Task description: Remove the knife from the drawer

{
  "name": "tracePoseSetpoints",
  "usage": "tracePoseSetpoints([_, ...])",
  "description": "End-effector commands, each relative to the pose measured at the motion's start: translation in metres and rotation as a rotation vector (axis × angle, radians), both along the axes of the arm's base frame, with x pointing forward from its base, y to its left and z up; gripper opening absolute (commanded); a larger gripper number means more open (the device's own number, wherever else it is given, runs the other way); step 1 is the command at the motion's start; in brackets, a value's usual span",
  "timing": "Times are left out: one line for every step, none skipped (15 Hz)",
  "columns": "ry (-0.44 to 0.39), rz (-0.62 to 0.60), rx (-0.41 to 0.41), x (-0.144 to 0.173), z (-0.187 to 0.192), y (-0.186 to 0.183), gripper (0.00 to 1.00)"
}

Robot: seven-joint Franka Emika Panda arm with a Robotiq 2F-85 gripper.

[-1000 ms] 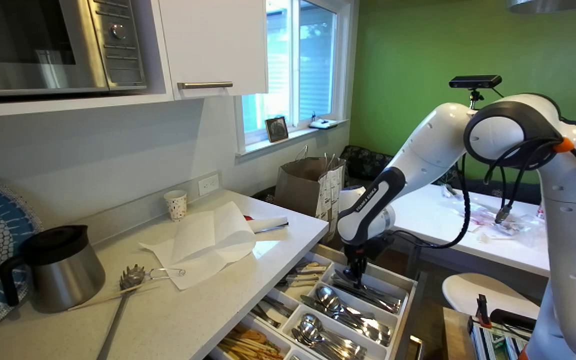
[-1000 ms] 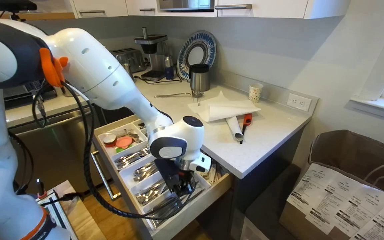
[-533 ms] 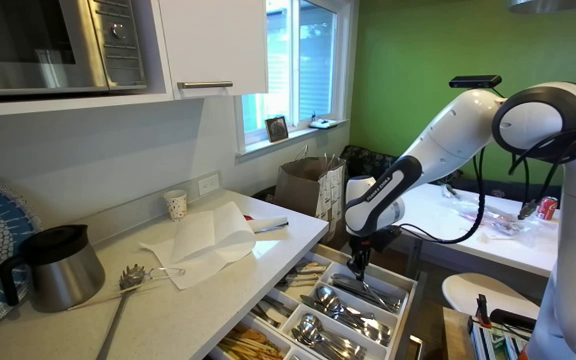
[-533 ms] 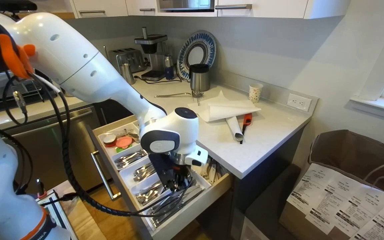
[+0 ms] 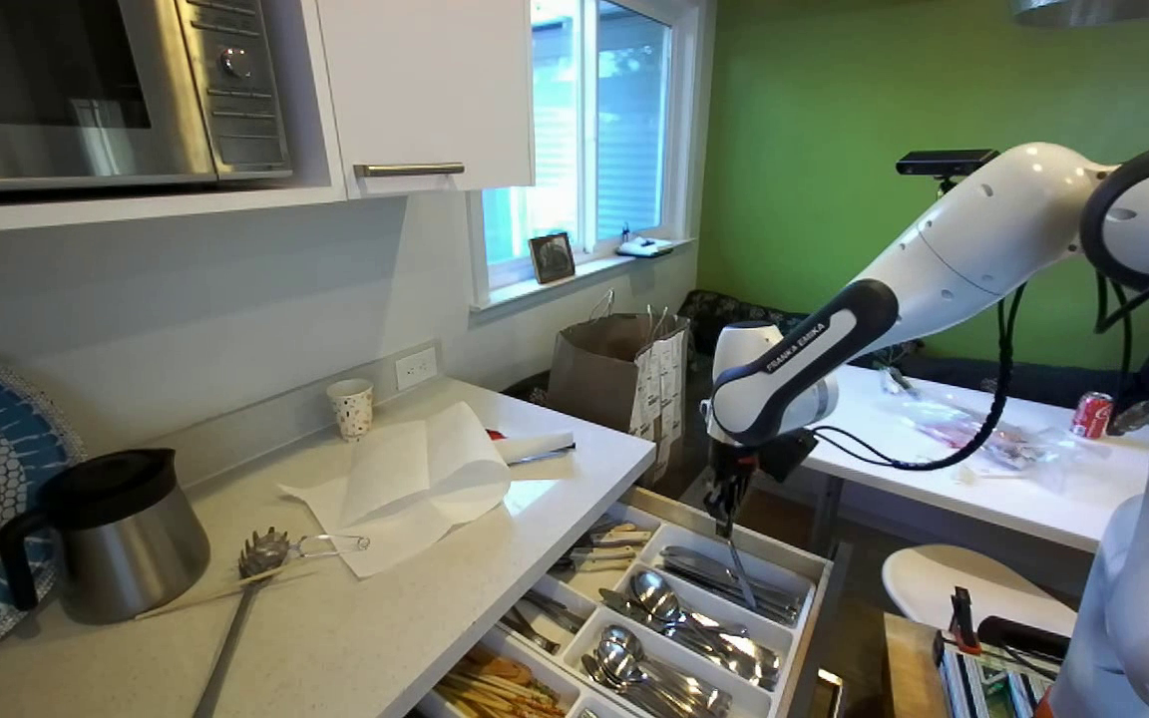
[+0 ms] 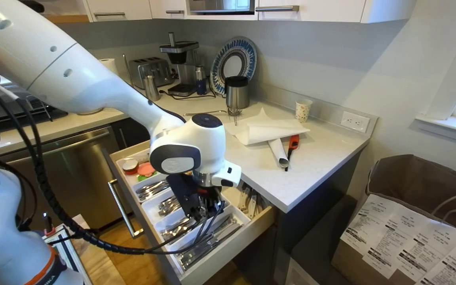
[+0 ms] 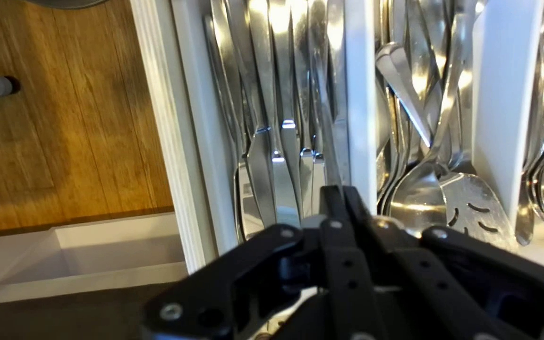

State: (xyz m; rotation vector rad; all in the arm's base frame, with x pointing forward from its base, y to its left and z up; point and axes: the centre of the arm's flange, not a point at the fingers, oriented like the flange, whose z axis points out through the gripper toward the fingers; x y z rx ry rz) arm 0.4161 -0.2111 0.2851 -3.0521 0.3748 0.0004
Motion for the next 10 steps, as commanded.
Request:
tracePoseSetpoints([-0.071,0.013,0.006,-0.025,0.019,0.006,0.01])
tracePoseSetpoints([-0.083,0.017,0.005,-0.027,0.023,0.006,0.01])
tracePoseSetpoints([-0.093,0.017,0.001,-0.029,0.026,0.006,0.01])
tracePoseSetpoints([-0.102,0.017,0.001,-0.031,0.029,0.006,0.01])
tracePoseSetpoints([-0.115,0.019,-0.003,-0.033,0.032,0.007,0.01])
tracePoseSetpoints([-0.126,0.021,-0.004,-0.036,0.035,0.007,0.01])
tracePoseSetpoints([-0.135,0.024,-0.006,-0.038,0.038,0.008,0.01])
tracePoseSetpoints([-0.141,0.026,-0.008,-0.039,0.040,0.008,0.01])
tracePoseSetpoints([-0.143,0.026,-0.008,-0.041,0.041,0.009,0.01])
tracePoseSetpoints([-0.147,0.028,-0.008,-0.041,0.042,0.009,0.01])
